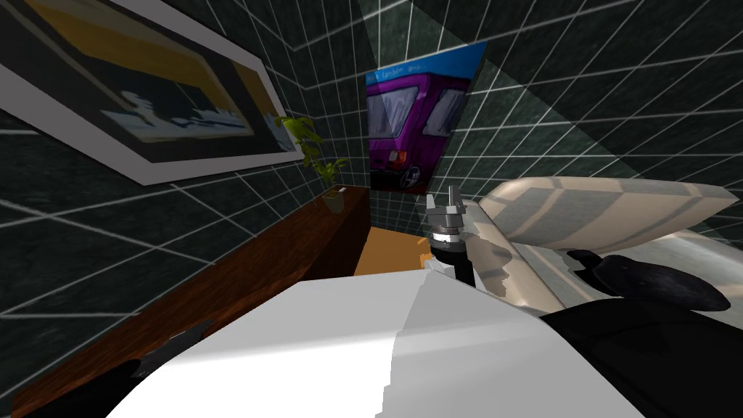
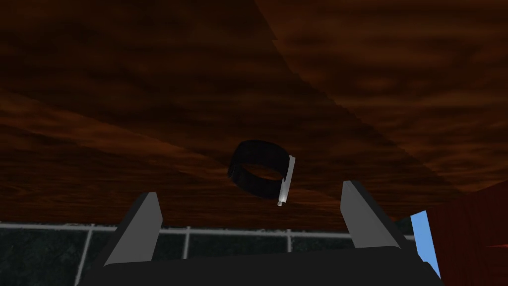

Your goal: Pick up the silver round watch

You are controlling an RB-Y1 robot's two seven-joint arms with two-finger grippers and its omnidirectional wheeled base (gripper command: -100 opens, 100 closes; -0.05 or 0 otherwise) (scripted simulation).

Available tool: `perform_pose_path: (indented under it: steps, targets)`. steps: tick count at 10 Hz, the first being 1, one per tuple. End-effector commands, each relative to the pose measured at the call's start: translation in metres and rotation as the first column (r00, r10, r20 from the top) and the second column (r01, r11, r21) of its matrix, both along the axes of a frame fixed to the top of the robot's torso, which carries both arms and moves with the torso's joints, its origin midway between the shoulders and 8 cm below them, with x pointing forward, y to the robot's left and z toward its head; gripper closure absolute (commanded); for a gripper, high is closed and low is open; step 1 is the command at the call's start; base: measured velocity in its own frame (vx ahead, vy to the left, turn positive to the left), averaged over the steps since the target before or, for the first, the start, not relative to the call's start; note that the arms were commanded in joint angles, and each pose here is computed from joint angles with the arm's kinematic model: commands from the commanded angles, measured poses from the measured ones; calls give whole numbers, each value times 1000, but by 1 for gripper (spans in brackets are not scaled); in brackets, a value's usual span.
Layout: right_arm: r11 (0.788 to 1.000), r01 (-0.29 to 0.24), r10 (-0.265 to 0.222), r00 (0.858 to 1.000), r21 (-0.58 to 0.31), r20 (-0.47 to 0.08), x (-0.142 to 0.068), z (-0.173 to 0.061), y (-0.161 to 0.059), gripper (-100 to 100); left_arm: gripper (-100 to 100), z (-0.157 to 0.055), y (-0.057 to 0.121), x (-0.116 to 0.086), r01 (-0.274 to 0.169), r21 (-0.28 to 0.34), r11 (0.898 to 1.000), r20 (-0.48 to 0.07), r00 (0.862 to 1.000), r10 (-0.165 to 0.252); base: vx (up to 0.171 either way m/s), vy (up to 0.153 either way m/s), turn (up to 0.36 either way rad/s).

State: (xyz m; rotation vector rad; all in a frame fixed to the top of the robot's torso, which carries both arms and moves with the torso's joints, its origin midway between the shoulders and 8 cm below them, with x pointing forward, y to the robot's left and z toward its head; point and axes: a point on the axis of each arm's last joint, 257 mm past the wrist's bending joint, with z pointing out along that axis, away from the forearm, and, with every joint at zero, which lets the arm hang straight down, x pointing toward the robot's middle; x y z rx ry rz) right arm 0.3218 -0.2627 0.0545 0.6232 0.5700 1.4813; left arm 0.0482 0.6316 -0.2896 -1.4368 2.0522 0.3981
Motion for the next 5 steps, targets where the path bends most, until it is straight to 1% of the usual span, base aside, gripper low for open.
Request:
perform_pose_path:
  steps: [1,4,5]
  targets:
    - [1000,0,0,1000,0,0,0,0,0,0,-100,-8,4,-4,-9,0,1000,0,1000,9,12,12,-58]
    - [1000,0,0,1000,0,0,0,0,0,0,-100,-20,8,-11,-21,-2,1000,-2,1000,21,17,26,-56]
    - [1000,0,0,1000,0,0,0,0,0,0,-100,-17,6,-10,-19,-2,1000,-1,1000,19,5,10,-8]
